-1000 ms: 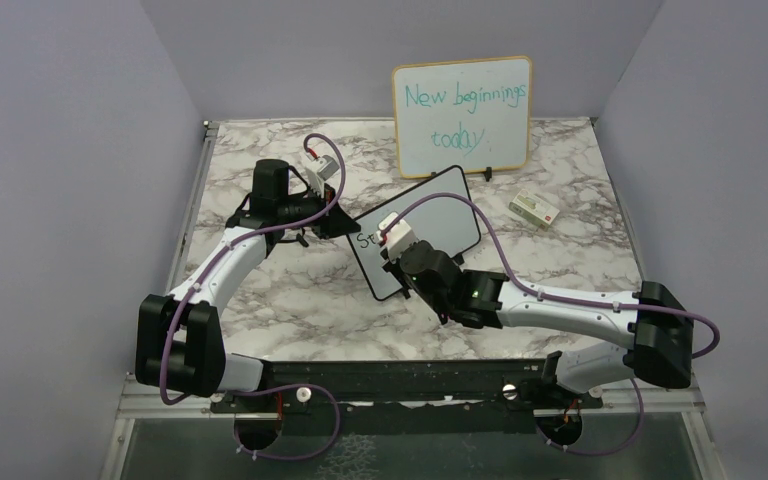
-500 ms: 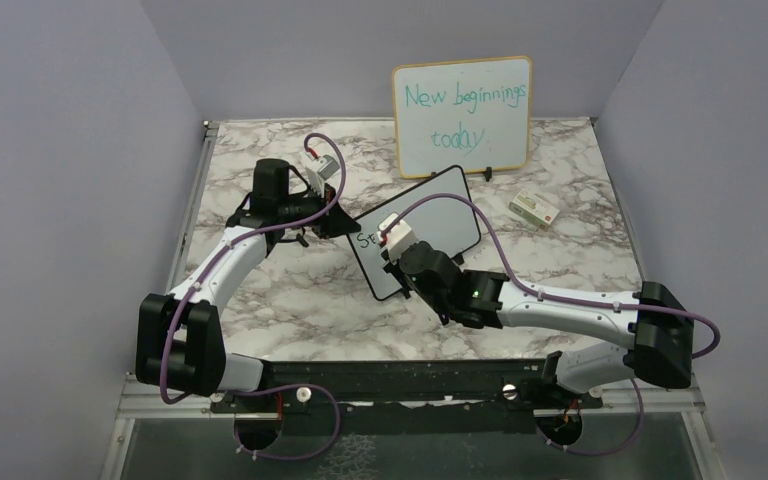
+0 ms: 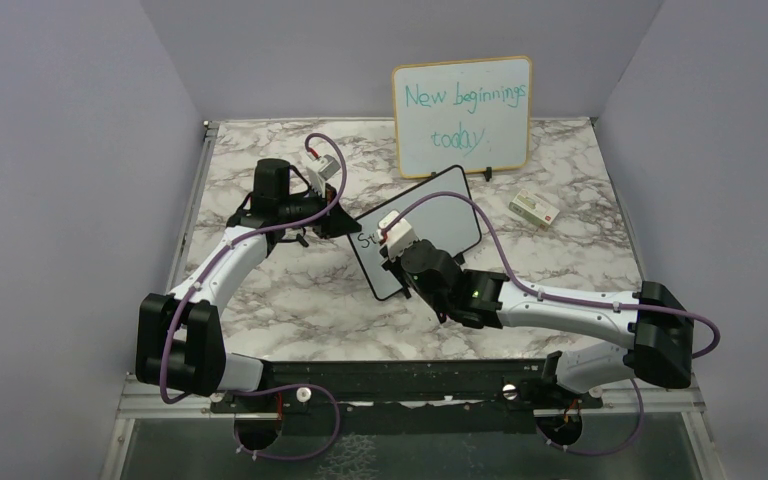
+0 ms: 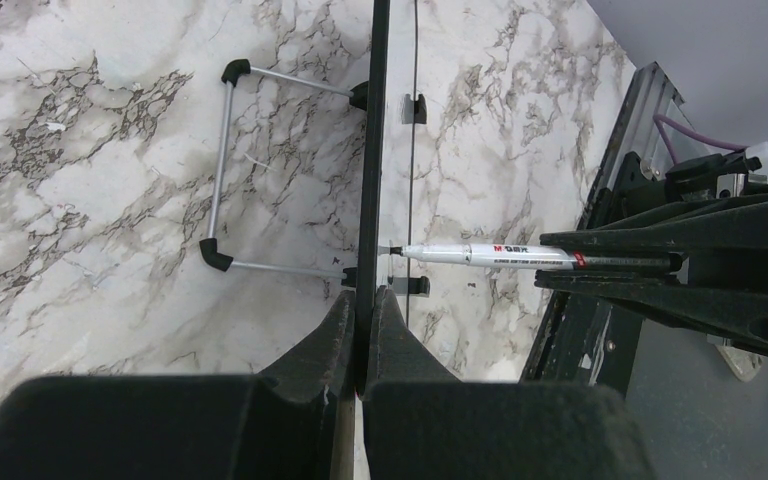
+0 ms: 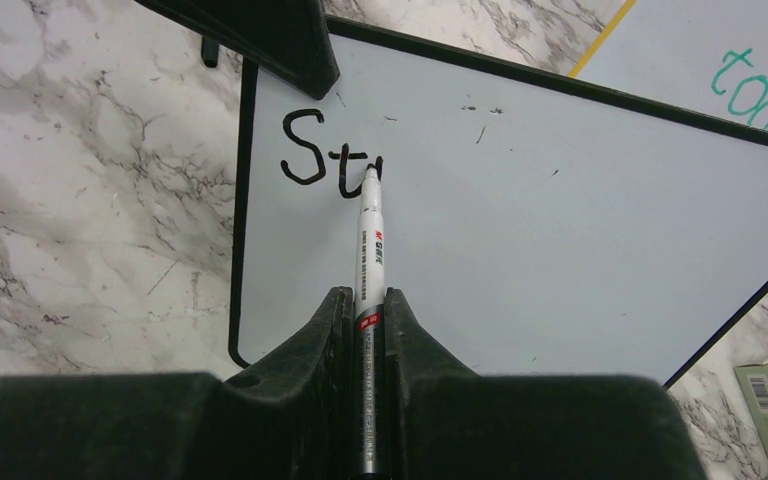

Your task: Write a sentence on the whiteboard

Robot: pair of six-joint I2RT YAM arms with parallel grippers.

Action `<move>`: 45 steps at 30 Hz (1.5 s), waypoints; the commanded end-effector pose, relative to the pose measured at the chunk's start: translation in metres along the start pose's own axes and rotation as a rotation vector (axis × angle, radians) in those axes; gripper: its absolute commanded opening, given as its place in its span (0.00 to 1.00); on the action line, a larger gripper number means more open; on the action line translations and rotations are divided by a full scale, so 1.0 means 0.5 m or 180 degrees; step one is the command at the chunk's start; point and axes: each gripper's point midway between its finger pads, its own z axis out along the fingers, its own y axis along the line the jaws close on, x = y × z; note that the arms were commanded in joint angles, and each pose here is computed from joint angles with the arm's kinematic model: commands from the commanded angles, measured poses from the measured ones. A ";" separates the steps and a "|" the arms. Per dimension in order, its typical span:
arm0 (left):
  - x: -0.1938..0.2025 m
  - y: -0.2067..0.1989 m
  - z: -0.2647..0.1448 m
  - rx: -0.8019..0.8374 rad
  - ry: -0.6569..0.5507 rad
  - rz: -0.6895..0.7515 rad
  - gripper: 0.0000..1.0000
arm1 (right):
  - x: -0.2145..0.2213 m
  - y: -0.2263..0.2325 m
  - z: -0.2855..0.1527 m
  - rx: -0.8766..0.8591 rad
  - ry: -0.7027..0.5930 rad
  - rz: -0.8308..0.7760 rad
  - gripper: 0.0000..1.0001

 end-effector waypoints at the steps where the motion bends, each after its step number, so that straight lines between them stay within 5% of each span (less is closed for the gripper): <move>1: 0.077 0.028 0.015 -0.0196 0.0367 -0.0175 0.00 | -0.011 -0.018 0.007 0.0152 -0.0094 0.0036 0.01; 45: 0.078 0.033 0.014 -0.0247 0.0381 -0.0187 0.00 | -0.015 -0.053 -0.021 0.0156 -0.0145 0.0211 0.00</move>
